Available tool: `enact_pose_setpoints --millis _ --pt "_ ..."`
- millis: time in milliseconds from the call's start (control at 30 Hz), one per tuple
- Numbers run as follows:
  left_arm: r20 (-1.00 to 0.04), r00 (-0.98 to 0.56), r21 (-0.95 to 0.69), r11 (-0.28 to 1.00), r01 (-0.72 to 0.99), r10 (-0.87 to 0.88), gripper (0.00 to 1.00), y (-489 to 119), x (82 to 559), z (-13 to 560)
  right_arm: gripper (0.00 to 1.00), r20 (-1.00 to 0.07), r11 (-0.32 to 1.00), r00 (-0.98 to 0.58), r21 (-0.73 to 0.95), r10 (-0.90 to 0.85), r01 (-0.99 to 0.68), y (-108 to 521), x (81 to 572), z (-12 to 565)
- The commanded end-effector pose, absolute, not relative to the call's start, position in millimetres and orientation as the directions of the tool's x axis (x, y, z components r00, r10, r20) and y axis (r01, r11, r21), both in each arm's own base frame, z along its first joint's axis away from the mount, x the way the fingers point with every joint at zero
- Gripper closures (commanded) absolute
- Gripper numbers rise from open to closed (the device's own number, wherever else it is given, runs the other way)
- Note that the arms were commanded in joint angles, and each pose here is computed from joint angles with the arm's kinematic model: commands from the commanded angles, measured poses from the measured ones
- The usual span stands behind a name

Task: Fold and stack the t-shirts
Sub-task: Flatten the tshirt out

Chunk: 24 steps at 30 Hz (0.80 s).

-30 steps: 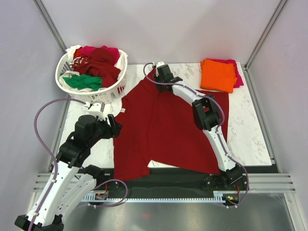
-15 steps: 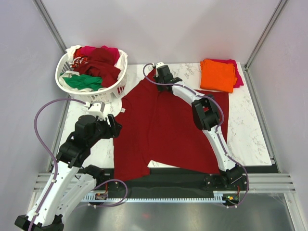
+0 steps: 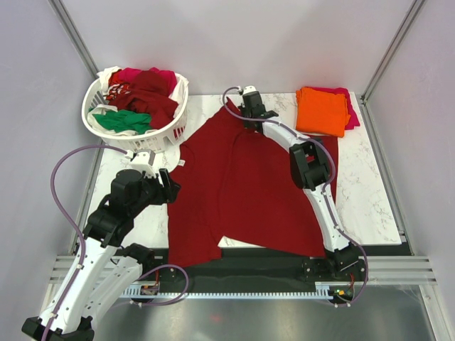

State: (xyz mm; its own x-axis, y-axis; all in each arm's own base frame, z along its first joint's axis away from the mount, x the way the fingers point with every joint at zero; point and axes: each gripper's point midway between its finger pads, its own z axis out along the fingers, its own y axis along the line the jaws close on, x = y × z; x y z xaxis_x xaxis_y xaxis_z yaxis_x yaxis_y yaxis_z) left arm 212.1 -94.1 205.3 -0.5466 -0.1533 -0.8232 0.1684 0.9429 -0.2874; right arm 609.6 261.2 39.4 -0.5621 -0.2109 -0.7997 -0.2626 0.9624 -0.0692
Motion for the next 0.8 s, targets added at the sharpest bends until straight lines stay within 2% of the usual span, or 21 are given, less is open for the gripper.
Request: enact_pose_setpoints --millis 0,167,233,267,300,333,400,433,667,733,767 --pt "-0.837 -0.523 -0.281 0.947 0.158 -0.161 0.3 -92 217 210 1.0 -0.882 0.987 -0.457 -0.055 -0.118 -0.15 232 643 97" --pt "-0.834 -0.528 -0.28 0.947 0.157 -0.159 0.3 -92 218 209 1.0 -0.899 0.994 -0.43 -0.049 -0.087 -0.097 213 660 97" --pt "-0.834 -0.528 -0.278 0.948 0.154 -0.159 0.3 -92 218 208 0.96 -0.899 0.996 -0.432 -0.042 -0.071 -0.076 205 666 89" --pt "-0.834 -0.528 -0.278 0.948 0.154 -0.159 0.3 -92 218 208 0.91 -0.902 0.997 -0.427 -0.038 -0.063 -0.067 202 669 89" --pt "-0.834 -0.528 -0.278 0.948 0.154 -0.159 0.3 -92 218 208 0.68 -0.902 0.998 -0.429 -0.035 -0.057 -0.059 199 671 87" --pt "-0.833 -0.53 -0.278 0.949 0.151 -0.16 0.3 -92 219 208 0.59 -0.901 0.998 -0.43 -0.03 -0.048 -0.05 197 672 83" --pt "-0.832 -0.531 -0.277 0.949 0.151 -0.159 0.3 -92 219 207 0.28 -0.904 0.999 -0.426 -0.028 -0.035 -0.024 189 676 81" --pt "-0.831 -0.532 -0.277 0.949 0.15 -0.159 0.3 -92 219 207 0.02 -0.91 1.0 -0.413 -0.026 -0.029 -0.012 185 680 86" --pt "-0.83 -0.535 -0.275 0.95 0.145 -0.159 0.3 -91 219 206 0.02 -0.929 1.0 -0.369 0.017 0.014 -0.004 180 666 143" --pt "-0.821 -0.549 -0.274 0.951 0.142 -0.155 0.3 -92 220 202 0.02 -0.94 0.998 -0.338 0.064 0.056 -0.011 179 652 182" --pt "-0.814 -0.56 -0.273 0.953 0.135 -0.154 0.3 -93 222 199 0.02 -0.919 0.996 -0.385 0.084 0.078 0.003 177 638 165"
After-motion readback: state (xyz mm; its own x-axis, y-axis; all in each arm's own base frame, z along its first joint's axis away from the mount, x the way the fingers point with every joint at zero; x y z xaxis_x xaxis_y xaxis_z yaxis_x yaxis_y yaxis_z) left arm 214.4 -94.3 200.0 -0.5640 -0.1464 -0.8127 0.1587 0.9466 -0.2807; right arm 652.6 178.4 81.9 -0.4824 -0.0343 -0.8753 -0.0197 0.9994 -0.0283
